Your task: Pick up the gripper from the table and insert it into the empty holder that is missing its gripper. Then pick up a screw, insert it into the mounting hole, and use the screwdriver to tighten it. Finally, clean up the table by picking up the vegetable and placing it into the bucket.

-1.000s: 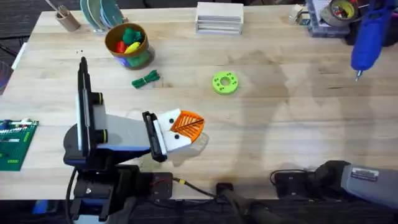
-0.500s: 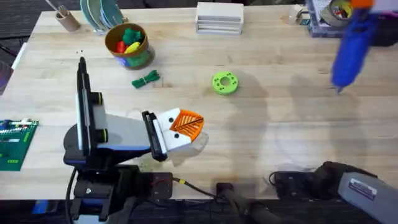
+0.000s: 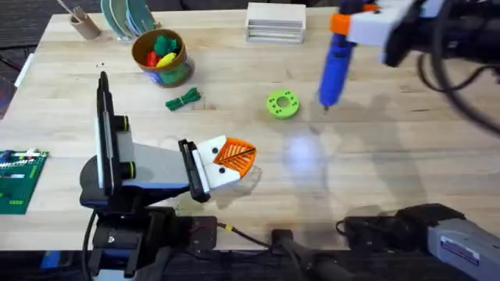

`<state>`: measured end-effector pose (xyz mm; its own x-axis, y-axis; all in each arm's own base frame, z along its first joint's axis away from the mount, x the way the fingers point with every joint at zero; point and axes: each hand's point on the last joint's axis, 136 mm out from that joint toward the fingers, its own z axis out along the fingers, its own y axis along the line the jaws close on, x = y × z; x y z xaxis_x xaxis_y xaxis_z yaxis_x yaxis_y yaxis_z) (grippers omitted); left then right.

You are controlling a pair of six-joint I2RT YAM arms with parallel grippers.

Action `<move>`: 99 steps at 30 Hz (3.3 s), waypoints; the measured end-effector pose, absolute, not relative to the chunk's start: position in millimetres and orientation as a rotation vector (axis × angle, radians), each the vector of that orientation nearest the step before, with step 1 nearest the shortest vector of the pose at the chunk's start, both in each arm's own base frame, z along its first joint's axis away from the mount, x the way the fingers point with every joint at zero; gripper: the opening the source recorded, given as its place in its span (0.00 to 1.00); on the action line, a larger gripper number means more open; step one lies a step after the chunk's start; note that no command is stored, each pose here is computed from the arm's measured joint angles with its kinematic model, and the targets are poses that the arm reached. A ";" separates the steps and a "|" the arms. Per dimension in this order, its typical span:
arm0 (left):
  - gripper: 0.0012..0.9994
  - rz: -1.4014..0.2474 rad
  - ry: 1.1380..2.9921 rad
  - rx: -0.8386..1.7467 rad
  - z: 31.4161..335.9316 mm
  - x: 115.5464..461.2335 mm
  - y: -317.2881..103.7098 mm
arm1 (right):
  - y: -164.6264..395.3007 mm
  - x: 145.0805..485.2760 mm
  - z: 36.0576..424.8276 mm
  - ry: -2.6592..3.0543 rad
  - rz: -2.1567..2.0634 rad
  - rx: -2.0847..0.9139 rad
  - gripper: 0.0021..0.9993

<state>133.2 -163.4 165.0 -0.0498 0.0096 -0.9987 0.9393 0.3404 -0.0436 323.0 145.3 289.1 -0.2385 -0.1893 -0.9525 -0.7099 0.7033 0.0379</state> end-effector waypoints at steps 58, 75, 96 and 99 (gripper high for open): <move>0.01 -0.974 1.401 0.939 165.0 133.1 -163.4 | 342.3 155.8 379.1 0.886 1.086 -1.152 0.02; 0.01 -0.977 1.405 0.937 164.6 133.2 -163.4 | 346.7 162.8 366.8 0.919 1.081 -1.147 0.02; 0.01 -0.976 1.404 0.936 165.0 133.2 -163.4 | 337.3 160.1 395.0 0.784 1.050 -1.092 0.02; 0.01 -0.976 1.404 0.936 165.0 133.2 -163.4 | 323.8 161.5 415.6 0.706 1.007 -1.046 0.02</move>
